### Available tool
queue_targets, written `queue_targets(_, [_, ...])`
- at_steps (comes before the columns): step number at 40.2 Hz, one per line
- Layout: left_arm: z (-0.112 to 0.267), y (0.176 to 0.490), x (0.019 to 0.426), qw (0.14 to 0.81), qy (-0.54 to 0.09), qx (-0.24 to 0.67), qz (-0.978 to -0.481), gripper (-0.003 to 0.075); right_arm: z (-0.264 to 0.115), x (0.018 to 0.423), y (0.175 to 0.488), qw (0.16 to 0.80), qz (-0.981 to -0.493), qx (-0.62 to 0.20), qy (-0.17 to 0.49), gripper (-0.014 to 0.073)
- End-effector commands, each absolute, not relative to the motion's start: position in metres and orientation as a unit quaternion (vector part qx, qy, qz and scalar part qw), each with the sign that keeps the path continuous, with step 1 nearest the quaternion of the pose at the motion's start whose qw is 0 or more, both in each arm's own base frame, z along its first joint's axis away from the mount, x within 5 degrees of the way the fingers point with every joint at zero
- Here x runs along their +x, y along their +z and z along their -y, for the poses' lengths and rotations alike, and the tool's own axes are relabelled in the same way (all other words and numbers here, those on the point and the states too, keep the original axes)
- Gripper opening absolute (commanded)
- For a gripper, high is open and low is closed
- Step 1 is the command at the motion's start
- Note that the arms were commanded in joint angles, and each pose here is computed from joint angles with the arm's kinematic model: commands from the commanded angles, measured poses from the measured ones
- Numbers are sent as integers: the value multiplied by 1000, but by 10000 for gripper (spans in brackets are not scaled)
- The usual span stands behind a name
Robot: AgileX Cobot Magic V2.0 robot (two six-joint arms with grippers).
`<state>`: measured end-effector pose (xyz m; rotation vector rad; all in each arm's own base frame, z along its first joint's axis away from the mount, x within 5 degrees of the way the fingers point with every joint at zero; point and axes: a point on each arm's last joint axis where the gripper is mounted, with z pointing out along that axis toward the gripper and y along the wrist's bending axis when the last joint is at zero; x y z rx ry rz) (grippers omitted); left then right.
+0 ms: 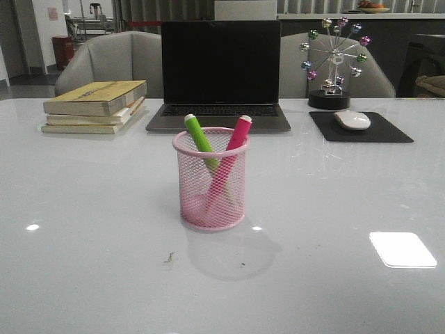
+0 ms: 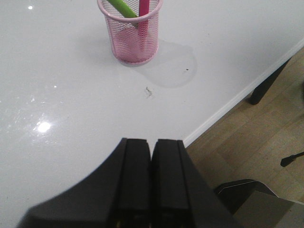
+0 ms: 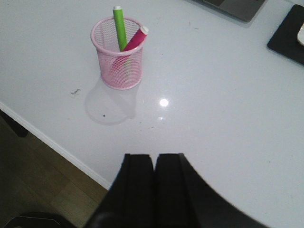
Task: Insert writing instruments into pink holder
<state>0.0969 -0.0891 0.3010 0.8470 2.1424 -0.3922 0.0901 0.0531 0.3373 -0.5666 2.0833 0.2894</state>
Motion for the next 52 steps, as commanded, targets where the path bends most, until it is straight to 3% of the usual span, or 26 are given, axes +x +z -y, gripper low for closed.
queue_targets(1, [92,315,99,428,-172,325,-826,97,-54,92,352,508,-821,-227,127,77])
queue_targets(17, [85,313,94,450,-181,312,-817,97,-54,92,352,508,-821,-227,127,77])
queue_targets(26, [46,302,86,589,-146,194,-771,97,-54,92,352,507,-821,-227,127,77])
queue_targets(33, [18,272,64,692,-94,99,-708,97,-54,92,352,507,-821,-227,127,77])
queue_targets(44, [4,233,50,741,-28,28,-670,97,-54,93,352,507,-822,-227,127,77])
queue_targets(52, [4,219,53,763,-27,24,-645,97,-54,92,352,507,-822,-227,127,77])
